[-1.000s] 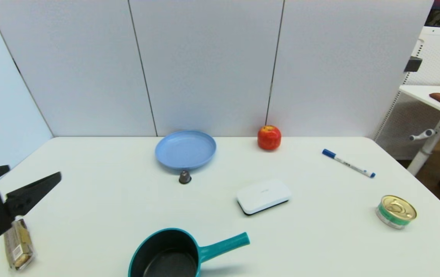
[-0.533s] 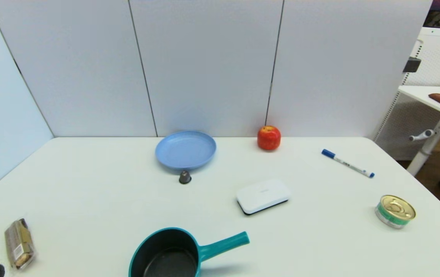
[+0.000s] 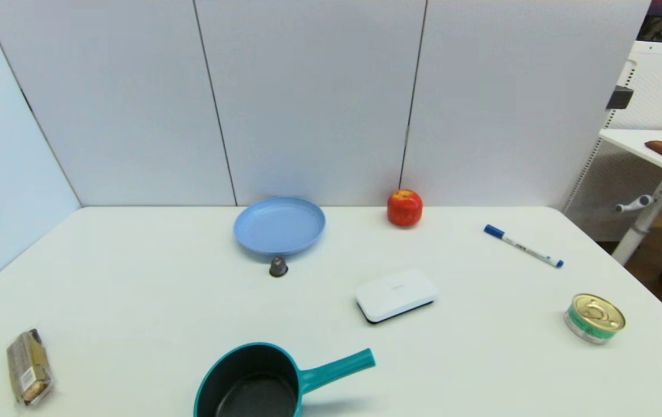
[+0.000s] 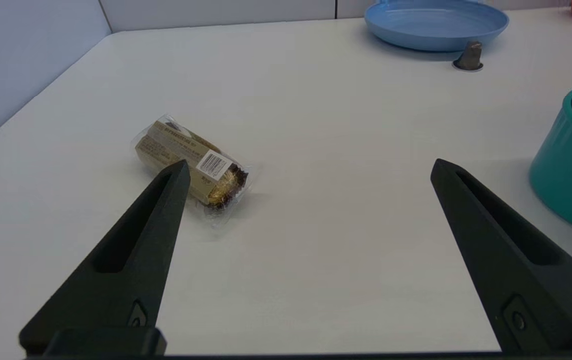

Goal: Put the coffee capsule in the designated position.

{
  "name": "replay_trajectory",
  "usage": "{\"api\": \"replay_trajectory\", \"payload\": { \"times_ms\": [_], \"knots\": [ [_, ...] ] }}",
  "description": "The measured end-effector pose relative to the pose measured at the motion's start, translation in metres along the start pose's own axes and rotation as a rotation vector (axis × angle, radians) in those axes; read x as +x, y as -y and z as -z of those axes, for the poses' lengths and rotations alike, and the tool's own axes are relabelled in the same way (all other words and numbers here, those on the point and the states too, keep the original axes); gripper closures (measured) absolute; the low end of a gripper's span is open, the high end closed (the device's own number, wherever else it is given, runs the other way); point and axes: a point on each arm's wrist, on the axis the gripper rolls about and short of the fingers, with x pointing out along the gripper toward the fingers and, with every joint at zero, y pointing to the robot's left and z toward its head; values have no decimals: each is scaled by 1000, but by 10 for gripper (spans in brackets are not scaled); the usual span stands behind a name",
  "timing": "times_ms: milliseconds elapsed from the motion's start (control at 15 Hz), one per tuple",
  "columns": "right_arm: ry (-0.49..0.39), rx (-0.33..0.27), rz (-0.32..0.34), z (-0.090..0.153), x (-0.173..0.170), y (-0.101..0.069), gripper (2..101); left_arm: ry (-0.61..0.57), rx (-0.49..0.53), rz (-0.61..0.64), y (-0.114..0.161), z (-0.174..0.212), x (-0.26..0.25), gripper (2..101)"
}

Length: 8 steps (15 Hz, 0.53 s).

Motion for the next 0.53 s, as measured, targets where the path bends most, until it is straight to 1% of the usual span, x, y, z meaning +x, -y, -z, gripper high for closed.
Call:
{"api": "replay_trajectory", "payload": {
  "times_ms": [533],
  "knots": [
    [0, 0, -1, 0, 0, 0, 43, 3, -9, -1, 0, 1, 0, 58]
  ]
}}
